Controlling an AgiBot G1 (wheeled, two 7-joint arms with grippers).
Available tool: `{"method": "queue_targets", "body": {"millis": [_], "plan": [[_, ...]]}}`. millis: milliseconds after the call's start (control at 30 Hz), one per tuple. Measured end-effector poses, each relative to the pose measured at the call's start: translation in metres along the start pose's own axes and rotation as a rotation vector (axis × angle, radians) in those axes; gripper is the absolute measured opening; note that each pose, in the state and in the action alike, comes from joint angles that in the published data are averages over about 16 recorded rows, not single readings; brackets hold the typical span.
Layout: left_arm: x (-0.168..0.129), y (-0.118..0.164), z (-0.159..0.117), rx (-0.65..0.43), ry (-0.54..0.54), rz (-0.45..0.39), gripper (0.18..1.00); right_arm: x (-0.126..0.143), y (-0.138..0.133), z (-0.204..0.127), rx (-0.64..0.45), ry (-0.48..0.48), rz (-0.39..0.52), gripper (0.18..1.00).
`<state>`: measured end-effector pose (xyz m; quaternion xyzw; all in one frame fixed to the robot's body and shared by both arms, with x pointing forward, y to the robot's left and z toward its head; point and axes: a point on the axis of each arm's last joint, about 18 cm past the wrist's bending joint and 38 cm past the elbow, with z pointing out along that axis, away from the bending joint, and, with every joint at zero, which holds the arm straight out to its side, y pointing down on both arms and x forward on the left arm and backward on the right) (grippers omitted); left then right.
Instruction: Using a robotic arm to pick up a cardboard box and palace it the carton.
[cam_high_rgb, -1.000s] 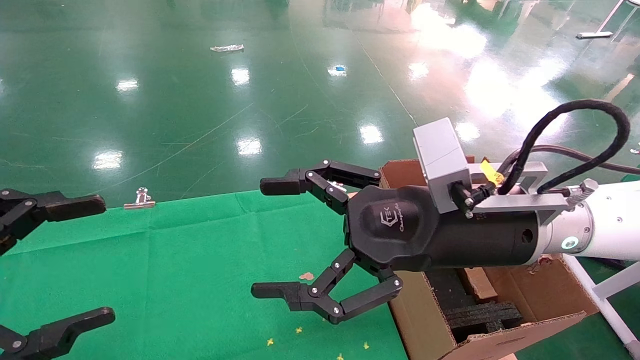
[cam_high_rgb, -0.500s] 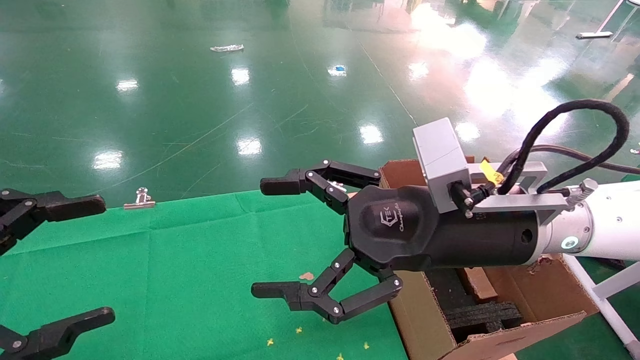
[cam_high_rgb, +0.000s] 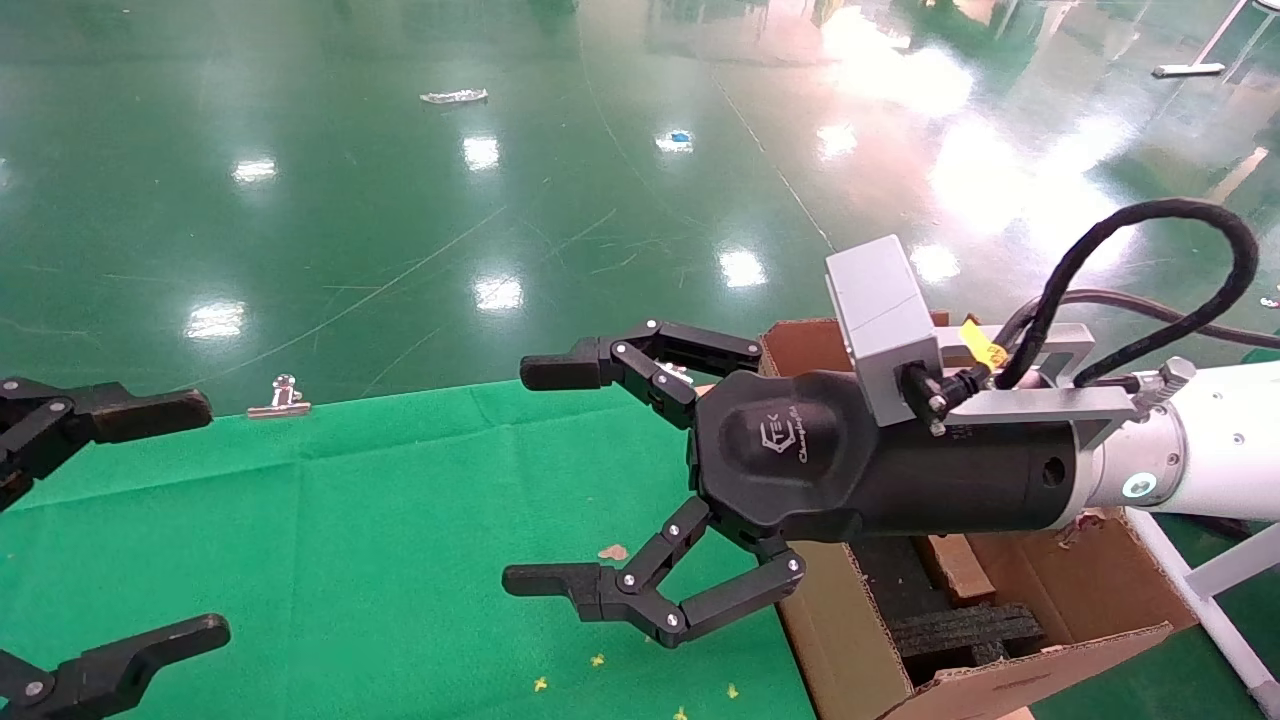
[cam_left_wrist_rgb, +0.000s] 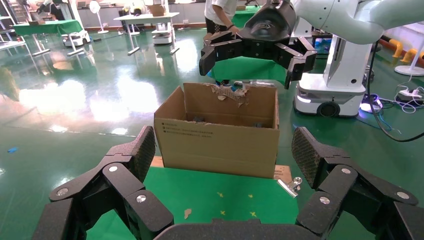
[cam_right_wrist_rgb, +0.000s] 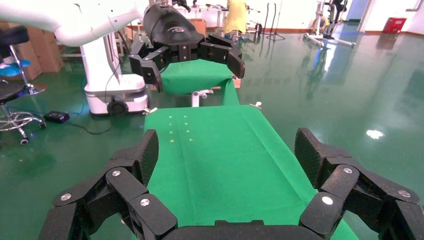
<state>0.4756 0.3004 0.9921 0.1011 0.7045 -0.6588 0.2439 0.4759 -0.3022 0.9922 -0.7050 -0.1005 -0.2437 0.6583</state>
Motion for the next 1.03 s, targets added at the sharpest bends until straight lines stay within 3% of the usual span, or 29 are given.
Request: {"method": "queue_targets", "body": {"millis": [1033], "plan": [[0.0, 0.0, 0.0, 0.0, 0.0, 0.0, 1.001, 0.0, 0.0, 0.0, 0.0, 0.0, 0.0, 1.0]]}}
